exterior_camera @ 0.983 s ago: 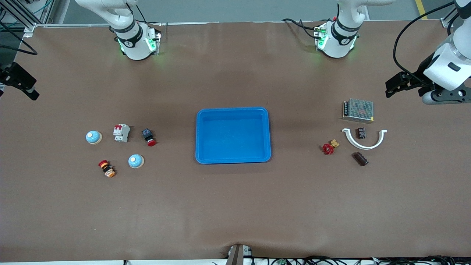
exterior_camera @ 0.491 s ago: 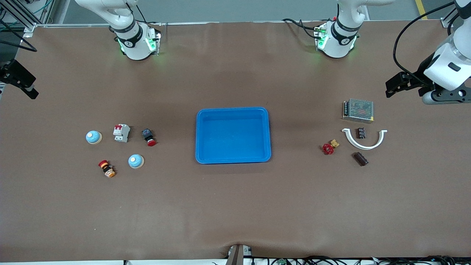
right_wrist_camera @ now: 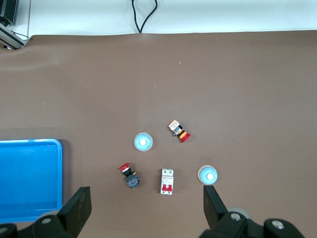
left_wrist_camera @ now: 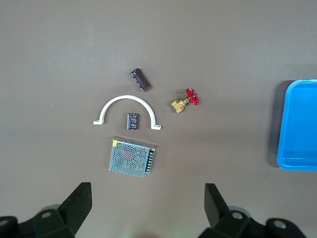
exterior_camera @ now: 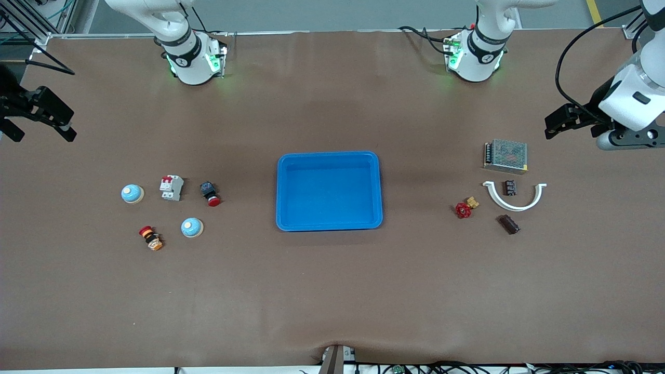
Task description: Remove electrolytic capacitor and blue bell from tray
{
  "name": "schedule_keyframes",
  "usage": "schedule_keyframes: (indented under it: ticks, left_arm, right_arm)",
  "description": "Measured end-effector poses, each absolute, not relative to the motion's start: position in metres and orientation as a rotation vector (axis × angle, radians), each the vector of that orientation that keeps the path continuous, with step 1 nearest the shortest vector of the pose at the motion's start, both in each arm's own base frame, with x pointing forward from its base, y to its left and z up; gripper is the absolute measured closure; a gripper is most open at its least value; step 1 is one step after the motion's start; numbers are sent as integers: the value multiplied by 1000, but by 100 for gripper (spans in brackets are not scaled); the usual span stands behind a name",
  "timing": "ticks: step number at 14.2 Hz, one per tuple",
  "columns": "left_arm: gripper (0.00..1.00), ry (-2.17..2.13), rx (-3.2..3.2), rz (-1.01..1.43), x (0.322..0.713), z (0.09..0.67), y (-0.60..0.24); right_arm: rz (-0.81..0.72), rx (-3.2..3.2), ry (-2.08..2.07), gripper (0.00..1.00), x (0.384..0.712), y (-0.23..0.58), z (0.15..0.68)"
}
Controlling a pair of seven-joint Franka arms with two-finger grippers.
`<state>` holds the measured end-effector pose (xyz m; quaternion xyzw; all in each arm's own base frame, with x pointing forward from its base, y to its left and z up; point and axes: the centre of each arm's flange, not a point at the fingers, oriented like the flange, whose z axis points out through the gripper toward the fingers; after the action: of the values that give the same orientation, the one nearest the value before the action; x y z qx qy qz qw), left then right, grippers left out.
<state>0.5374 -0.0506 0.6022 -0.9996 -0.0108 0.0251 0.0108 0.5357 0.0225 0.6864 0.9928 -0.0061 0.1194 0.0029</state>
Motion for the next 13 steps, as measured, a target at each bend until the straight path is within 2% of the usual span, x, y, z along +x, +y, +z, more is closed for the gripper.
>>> schedule_keyframes:
  ticks: [13]
  left_arm:
    - [0,-38,-3117,100,538,598,-49]
  right_arm:
    - [382,3109,-67,0,538,6,687]
